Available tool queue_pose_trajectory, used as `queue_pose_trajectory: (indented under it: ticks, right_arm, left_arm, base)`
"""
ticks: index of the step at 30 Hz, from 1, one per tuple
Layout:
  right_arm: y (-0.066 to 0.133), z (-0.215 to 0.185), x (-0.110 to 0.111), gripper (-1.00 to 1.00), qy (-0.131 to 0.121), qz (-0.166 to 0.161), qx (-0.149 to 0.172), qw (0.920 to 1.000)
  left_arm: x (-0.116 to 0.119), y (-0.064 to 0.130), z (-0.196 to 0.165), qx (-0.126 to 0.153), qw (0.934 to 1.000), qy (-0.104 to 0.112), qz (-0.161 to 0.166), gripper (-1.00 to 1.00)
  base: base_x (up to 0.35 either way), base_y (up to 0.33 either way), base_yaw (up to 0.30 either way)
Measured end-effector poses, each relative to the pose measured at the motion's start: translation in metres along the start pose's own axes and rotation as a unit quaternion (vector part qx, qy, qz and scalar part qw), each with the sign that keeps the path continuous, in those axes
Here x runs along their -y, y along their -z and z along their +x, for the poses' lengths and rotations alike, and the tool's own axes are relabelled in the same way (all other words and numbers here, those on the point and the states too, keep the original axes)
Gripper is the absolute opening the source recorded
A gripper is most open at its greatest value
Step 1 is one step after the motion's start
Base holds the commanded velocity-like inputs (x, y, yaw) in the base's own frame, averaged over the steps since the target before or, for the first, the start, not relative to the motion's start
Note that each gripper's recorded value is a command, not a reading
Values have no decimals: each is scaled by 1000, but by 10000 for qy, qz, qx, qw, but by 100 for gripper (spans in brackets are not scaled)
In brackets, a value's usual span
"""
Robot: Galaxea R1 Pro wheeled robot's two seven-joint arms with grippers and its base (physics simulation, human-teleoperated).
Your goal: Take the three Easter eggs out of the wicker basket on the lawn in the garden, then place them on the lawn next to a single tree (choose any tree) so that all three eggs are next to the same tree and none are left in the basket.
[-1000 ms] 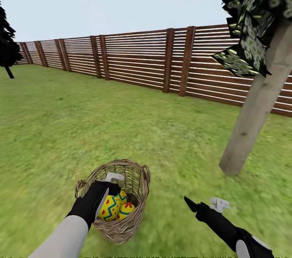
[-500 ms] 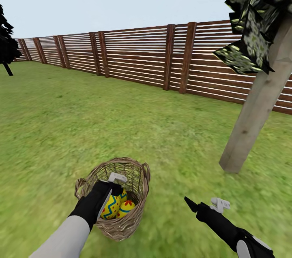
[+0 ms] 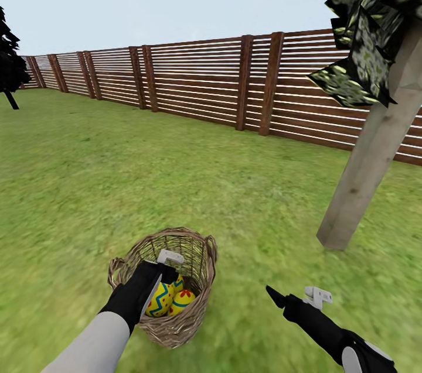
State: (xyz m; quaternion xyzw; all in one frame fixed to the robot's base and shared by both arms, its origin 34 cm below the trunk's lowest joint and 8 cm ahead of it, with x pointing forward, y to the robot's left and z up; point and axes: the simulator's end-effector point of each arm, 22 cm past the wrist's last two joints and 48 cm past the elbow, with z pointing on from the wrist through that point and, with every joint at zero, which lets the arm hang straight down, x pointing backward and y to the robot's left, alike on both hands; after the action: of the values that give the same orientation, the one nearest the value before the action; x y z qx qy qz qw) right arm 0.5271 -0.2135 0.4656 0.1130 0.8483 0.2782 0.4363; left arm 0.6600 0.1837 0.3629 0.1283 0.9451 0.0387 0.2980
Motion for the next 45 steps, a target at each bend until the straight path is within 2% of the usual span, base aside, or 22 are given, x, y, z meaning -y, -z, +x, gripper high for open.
queue_pose_trajectory:
  ticks: [9, 14, 45]
  right_arm:
    - [0, 0, 0, 100, 1, 4, -2, 10000]
    - [-4, 7, 6, 100, -34, 56, -86, 9999]
    - [-4, 7, 6, 100, -21, 60, -93, 9999]
  left_arm:
    - [0, 0, 1, -6, 10000, -4, 4, 100]
    - [3, -9, 10, -108, 9999, -4, 32, 100]
    - [8, -8, 9, -80, 9999, -136, 44, 100]
  base:
    - [0, 0, 0]
    - [0, 0, 0]
    - [-12, 26, 0]
